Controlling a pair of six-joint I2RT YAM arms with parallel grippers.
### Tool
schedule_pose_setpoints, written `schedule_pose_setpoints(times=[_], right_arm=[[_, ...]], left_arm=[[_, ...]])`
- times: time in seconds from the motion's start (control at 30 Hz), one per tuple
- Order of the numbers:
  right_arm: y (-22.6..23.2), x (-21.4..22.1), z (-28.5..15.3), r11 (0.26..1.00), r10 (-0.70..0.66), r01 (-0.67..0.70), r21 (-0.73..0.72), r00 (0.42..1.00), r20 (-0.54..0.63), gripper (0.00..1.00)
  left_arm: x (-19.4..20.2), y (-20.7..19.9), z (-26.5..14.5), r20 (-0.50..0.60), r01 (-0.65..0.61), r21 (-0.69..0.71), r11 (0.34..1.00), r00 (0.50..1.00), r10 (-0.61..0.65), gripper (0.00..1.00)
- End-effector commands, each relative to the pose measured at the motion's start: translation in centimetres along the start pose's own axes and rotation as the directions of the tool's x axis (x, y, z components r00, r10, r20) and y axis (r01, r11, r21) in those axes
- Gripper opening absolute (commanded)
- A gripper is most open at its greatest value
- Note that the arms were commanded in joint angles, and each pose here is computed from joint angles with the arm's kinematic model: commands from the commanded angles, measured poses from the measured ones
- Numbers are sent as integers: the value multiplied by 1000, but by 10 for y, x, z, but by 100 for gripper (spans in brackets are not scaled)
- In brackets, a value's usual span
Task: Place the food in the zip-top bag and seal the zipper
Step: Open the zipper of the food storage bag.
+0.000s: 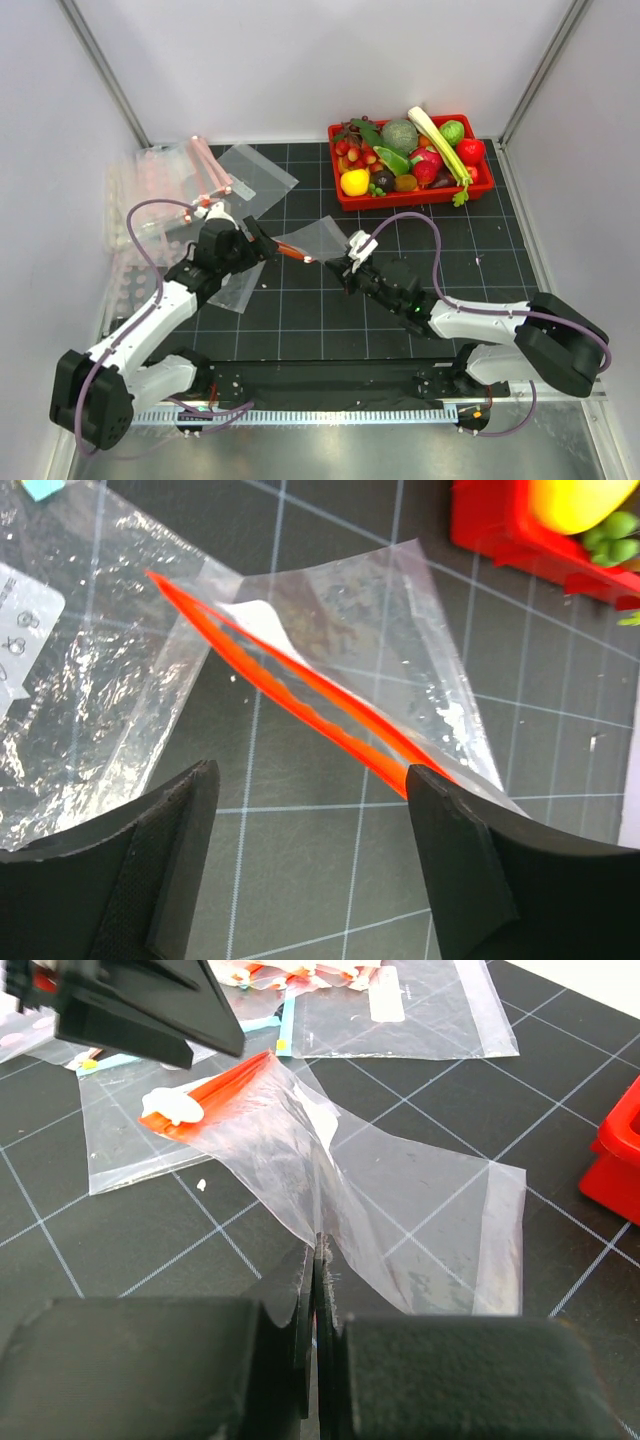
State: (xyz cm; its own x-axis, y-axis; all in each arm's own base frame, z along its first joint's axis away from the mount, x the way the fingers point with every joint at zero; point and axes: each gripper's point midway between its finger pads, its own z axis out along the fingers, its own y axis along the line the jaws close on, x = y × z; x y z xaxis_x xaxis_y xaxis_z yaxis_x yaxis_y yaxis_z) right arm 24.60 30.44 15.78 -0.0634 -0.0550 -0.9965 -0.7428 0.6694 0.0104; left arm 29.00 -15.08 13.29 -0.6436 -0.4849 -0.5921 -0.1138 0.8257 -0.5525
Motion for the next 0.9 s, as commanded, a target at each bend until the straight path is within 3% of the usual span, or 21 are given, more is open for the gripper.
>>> schedule_pose_setpoints(times=[0.0,0.43,0.73,0.77,0.83,0.87], right_arm=[[-3,-13,-1,1000,-12,11,18,999,45,1],[1,-14,-1,1000,-7,7,-2,999,48,1],[10,-12,4,999,-12,13,-45,1000,28,1],[11,-11,4,998,-12,13,-54,1000,27,1],[14,-11,4,998,-20,22,-66,1000,21,1],[14,-11,4,997,-25,26,-69,1000,18,1]], left_arm=[[-12,-12,-5,57,-1,62,998,998,-3,78],[14,-12,31,-88,24,54,998,996,-19,64],[11,-13,49,-99,-4,31,1000,995,7,32],[11,-11,51,-97,-9,21,1000,995,11,22],[9,-13,51,-93,-12,26,1000,996,15,13],[7,-14,50,-90,-12,32,999,996,15,1]])
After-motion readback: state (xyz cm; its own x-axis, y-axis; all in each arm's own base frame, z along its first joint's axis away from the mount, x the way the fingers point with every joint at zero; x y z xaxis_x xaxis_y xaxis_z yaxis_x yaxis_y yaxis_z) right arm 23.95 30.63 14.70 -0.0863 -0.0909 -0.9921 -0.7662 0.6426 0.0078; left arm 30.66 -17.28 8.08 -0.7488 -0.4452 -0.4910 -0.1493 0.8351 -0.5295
